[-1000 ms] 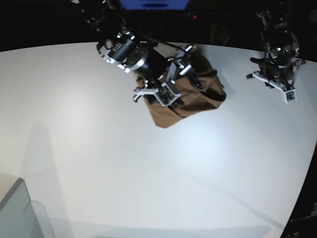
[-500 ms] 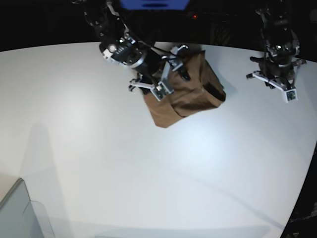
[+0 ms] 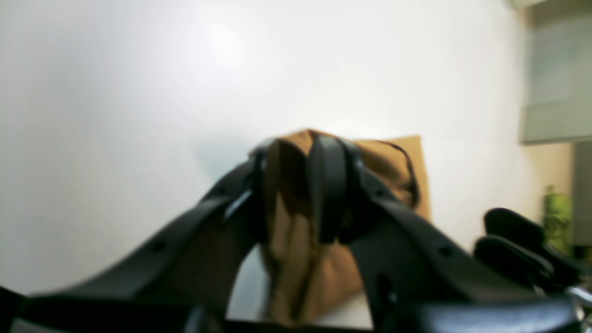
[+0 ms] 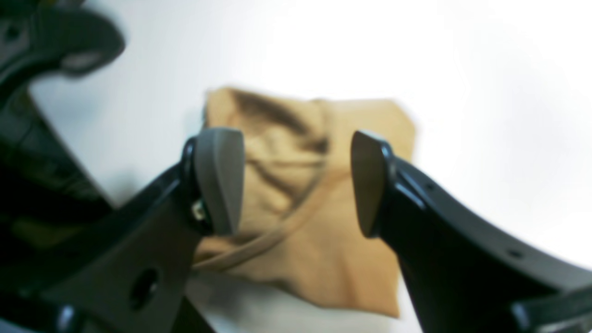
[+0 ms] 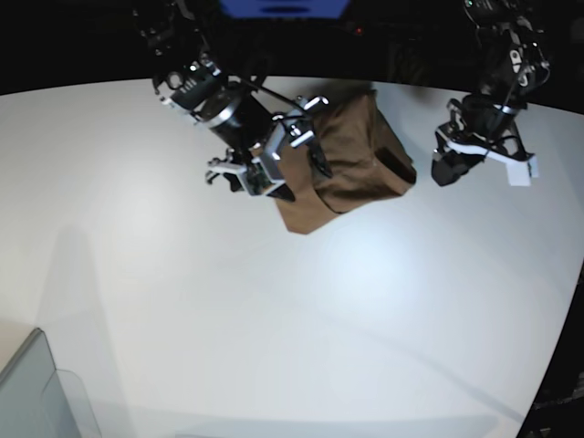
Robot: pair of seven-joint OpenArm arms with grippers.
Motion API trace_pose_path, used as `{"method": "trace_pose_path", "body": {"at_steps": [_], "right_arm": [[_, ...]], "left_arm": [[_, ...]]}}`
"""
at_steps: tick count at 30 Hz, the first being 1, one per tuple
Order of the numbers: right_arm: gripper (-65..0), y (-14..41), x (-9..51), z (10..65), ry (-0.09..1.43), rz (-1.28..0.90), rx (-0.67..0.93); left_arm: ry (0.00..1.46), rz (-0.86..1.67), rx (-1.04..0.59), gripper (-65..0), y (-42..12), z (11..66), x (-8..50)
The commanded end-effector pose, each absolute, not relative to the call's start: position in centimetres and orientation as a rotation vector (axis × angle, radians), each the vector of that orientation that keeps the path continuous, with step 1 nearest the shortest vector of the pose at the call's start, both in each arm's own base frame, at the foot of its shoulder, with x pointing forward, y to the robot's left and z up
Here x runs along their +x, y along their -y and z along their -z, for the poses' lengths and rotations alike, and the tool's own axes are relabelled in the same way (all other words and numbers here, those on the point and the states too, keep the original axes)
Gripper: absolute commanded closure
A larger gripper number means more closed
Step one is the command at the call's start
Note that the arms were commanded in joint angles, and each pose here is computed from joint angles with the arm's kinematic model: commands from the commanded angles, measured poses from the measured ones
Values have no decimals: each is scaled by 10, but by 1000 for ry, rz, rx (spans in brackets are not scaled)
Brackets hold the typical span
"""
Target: Layout the t-shirt on the table in an organized manner, then fold the t-shirt properly
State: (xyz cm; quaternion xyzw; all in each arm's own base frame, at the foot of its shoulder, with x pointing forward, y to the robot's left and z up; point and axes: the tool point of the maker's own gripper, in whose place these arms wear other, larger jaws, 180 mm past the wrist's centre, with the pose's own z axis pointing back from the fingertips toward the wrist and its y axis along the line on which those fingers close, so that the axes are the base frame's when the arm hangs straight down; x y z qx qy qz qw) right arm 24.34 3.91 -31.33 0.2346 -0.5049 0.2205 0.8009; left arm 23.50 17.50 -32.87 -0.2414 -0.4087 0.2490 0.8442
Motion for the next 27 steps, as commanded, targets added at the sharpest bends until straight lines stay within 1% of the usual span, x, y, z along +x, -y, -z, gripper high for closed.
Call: {"method": "trace_pose_path", "body": {"at_steps": [1, 4, 6, 11, 13, 15, 16, 18, 21, 22, 24, 27], "right_arm": [[-384, -36, 250, 298, 1144, -447, 515], [-437, -18, 257, 300, 1156, -405, 474], [-456, -15, 259, 301, 1156, -400, 464], [-456, -7, 261, 303, 1155, -393, 444], [-456, -7, 261, 303, 1153, -394, 443], [-456, -7, 261, 303, 1152, -396, 444], [-456, -7, 261, 304, 1150, -396, 443], [-456, -7, 260, 304, 1149, -396, 443], [-456, -7, 260, 304, 1149, -396, 443], [-456, -7, 260, 304, 1149, -396, 443], [-456, -7, 260, 304, 1149, -396, 443], [-456, -7, 260, 305, 1147, -398, 443]], "left_arm": [[892, -525, -554, -143, -171, 318, 238], [867, -553, -636, -143, -161, 317, 234], [823, -544, -670, -143, -152, 319, 228], [774, -548, -685, -143, -146, 329, 225], [776, -546, -684, -149, -146, 328, 225], [772, -555, -680, -199, -148, 329, 225], [770, -554, -681, -247, -147, 329, 224], [770, -545, -684, -385, -146, 329, 224], [729, -504, -712, -619, -130, 332, 221], [717, -495, -721, -650, -125, 333, 220], [711, -492, -730, -650, -121, 333, 220], [675, -486, -706, -650, -115, 348, 219]]}}
